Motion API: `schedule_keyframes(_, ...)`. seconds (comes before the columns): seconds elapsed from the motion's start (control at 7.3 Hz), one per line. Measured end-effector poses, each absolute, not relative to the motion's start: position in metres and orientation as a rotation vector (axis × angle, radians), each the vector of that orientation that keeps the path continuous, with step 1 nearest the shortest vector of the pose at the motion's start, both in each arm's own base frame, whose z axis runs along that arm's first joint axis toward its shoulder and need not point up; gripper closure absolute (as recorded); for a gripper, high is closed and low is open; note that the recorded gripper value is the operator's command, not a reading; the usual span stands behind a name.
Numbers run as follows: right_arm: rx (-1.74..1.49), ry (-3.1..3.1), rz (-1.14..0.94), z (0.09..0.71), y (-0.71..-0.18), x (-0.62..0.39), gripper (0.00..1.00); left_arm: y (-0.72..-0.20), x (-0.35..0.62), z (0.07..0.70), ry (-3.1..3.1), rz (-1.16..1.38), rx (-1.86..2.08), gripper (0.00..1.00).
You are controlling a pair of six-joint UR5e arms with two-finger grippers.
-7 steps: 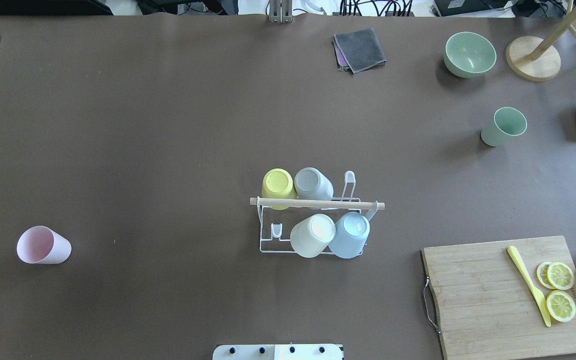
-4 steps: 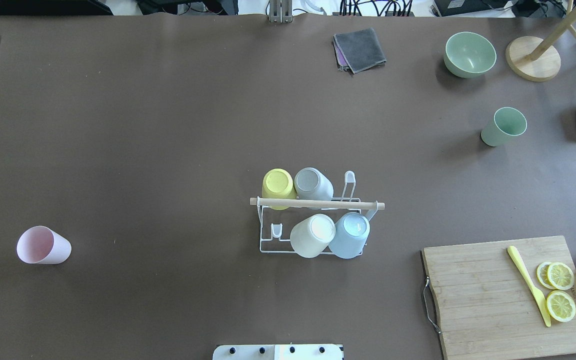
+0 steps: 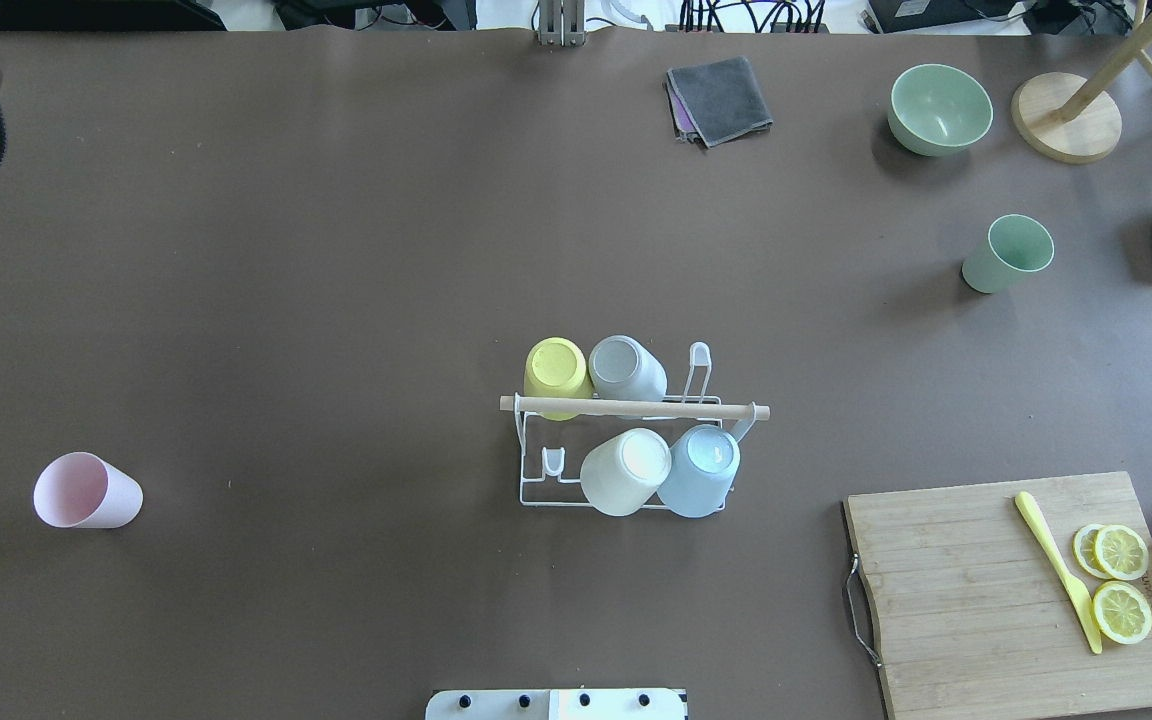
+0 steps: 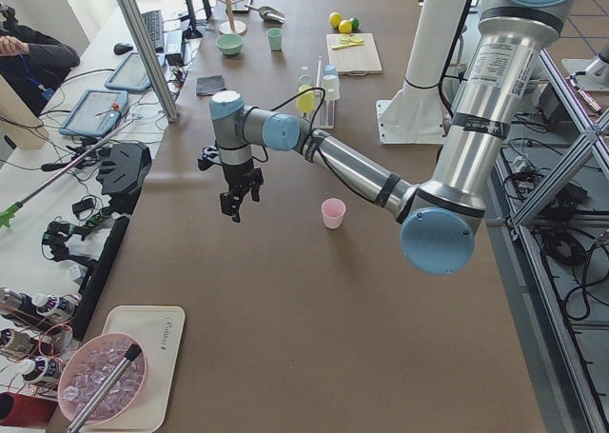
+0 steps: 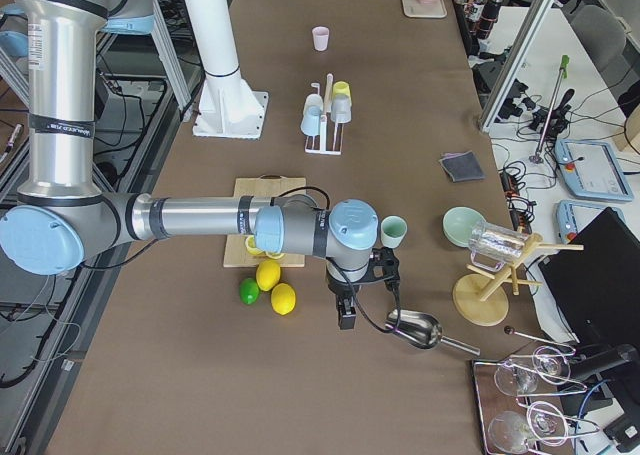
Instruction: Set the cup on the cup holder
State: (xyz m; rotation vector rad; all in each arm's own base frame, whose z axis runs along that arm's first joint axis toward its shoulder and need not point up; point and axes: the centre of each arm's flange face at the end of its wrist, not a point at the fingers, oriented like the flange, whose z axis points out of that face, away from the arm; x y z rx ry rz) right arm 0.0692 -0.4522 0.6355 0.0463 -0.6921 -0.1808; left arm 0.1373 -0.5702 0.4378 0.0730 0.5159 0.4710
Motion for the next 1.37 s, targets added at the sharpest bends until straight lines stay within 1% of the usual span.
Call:
schedule_keyframes(0.27,0.060,-0.679,-0.239,0.624,-0.466,0.051,0.00,-0.558,0.202,0.421,0.409,0.591,-0.037,0.02)
schedule_keyframes(0.68,0.090,-0.691,-0.336,0.593,-0.491,0.009,0.00,-0.512,0.295,0.402,0.268,0.761,-0.200,0.02)
schedule_keyframes(0.96,0.111,-0.697,-0.433,0.556,-0.521,-0.041,0.00,-0.476,0.349,0.394,0.177,0.900,-0.249,0.02)
schedule_keyframes(1.37,0.053,-0.659,-0.528,0.492,-0.560,-0.109,0.00,-0.414,0.411,0.402,0.100,1.083,-0.340,0.02)
